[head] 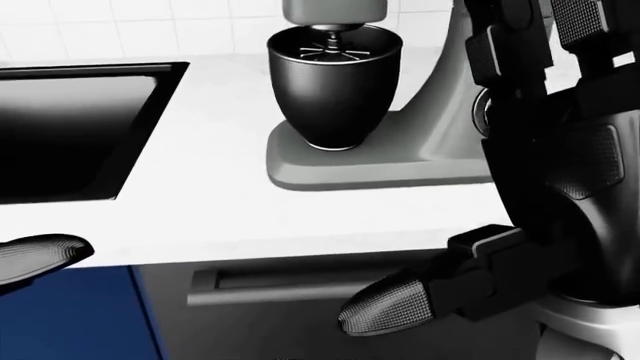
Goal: Open the stand mixer head.
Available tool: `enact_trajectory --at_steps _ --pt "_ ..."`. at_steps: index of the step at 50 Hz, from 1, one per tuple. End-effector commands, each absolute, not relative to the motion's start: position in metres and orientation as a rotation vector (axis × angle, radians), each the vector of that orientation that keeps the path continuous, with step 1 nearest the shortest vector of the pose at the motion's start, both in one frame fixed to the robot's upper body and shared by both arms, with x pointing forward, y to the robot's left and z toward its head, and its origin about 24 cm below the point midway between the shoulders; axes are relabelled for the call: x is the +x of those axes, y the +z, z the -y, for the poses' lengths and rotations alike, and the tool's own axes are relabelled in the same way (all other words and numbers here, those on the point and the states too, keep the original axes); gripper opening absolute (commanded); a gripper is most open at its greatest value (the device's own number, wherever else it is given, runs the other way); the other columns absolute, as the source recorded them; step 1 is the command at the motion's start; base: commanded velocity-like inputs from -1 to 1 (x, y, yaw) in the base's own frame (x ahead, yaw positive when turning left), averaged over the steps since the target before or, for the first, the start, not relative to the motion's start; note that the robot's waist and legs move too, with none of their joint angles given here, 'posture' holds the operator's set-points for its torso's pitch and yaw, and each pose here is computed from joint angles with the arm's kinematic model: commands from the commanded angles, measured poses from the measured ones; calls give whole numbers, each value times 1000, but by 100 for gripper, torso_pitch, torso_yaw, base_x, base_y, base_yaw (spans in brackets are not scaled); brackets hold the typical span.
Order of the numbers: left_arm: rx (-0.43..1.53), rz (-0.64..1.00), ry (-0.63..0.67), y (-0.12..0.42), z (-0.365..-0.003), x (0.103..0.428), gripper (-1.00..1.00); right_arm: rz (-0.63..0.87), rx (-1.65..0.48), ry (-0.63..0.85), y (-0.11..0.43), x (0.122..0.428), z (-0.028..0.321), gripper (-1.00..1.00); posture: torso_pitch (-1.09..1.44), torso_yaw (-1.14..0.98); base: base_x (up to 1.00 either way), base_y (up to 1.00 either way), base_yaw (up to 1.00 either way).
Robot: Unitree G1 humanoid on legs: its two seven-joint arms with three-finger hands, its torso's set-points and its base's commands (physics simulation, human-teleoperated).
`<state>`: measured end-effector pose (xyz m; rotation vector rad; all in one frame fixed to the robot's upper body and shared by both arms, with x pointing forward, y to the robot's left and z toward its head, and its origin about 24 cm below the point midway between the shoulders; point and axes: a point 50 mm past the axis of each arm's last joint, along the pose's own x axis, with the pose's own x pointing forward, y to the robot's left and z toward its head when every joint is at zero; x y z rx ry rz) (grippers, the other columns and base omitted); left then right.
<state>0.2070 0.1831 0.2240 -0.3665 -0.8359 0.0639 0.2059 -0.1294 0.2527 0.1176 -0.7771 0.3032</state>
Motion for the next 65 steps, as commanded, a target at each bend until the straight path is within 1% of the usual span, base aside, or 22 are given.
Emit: enact_trajectory --at_steps 1,11,21,30,50,65 --pt "-362 886 48 232 -182 203 98 824 121 292 260 202 133 100 -30 0 0 0 0" --pt "-359 887 47 232 -181 203 98 797 84 218 253 202 152 100 -30 0 0 0 0" --pt "-366 893 46 232 -181 205 98 740 50 192 239 195 165 100 -30 0 0 0 0" --pt "-360 888 46 232 -180 203 98 716 37 152 230 199 174 100 -30 0 0 0 0" --pt "-360 875 47 229 -178 206 98 630 -44 77 208 184 200 100 -30 0 0 0 0" --pt "-354 872 59 227 -181 208 98 512 -169 81 197 197 209 100 -30 0 0 0 0"
